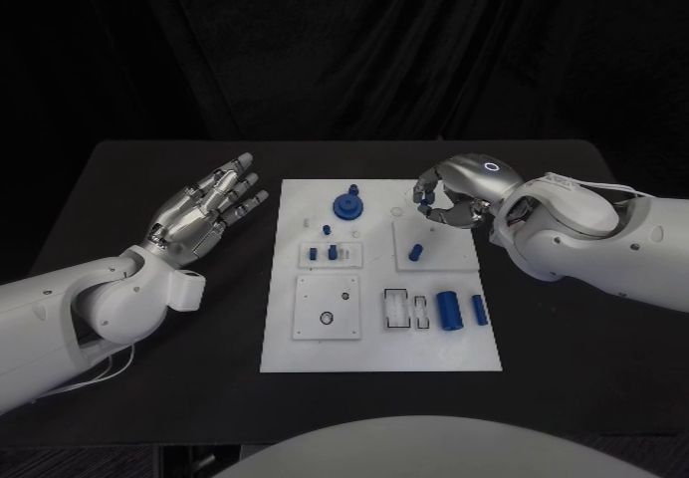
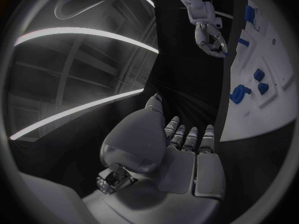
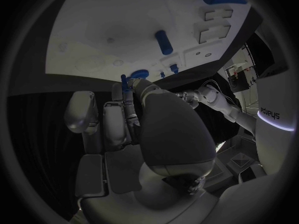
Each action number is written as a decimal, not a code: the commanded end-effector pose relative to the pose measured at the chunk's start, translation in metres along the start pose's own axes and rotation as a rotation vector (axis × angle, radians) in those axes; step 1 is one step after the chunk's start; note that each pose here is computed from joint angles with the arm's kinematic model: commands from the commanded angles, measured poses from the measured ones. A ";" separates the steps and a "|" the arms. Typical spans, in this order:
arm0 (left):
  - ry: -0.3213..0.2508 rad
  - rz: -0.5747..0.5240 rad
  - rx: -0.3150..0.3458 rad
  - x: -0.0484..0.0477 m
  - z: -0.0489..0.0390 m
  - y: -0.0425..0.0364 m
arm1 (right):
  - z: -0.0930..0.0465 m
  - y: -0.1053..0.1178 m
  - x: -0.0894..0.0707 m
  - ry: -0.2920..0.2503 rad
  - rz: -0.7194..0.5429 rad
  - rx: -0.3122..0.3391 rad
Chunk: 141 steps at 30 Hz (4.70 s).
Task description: Assemble the parts on the task board
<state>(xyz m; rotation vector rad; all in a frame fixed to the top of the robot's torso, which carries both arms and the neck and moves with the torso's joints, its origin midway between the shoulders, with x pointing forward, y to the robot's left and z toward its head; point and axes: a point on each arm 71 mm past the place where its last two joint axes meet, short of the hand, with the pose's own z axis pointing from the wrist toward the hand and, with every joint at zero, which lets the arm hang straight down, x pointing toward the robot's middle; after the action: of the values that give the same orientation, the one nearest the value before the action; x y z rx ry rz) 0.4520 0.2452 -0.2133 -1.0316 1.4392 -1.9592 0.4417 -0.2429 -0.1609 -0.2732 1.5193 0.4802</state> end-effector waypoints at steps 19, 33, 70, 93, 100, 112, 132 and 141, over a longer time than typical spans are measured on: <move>0.018 -0.017 0.002 0.0077 0.0039 0.0027 | 0.010 0.108 0.031 0.160 0.007 -0.281; 0.026 -0.022 -0.005 0.0084 0.0064 0.0049 | 0.004 0.125 0.060 0.210 0.007 -0.329; 0.020 -0.039 -0.041 0.0057 -0.0006 0.0179 | -0.001 0.133 0.072 0.209 0.035 -0.355; 0.021 -0.045 -0.056 0.0054 -0.0016 0.0217 | 0.000 0.136 0.077 0.232 0.034 -0.360; 0.021 -0.046 -0.059 0.0049 -0.0021 0.0228 | 0.000 0.136 0.079 0.241 0.032 -0.358; 0.021 -0.050 -0.068 0.0047 -0.0036 0.0253 | 0.000 0.134 0.081 0.254 0.025 -0.348; 0.020 -0.052 -0.076 0.0044 -0.0042 0.0272 | 0.000 0.136 0.088 0.293 0.019 -0.353; 0.020 -0.052 -0.079 0.0038 -0.0044 0.0279 | -0.002 0.133 0.087 0.270 0.028 -0.342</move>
<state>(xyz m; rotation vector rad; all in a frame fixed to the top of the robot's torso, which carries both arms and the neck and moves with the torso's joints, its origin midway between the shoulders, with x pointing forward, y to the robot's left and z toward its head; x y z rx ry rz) 0.4457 0.2377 -0.2395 -1.0971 1.5309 -1.9449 0.3786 -0.1145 -0.2293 -0.6069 1.7054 0.7530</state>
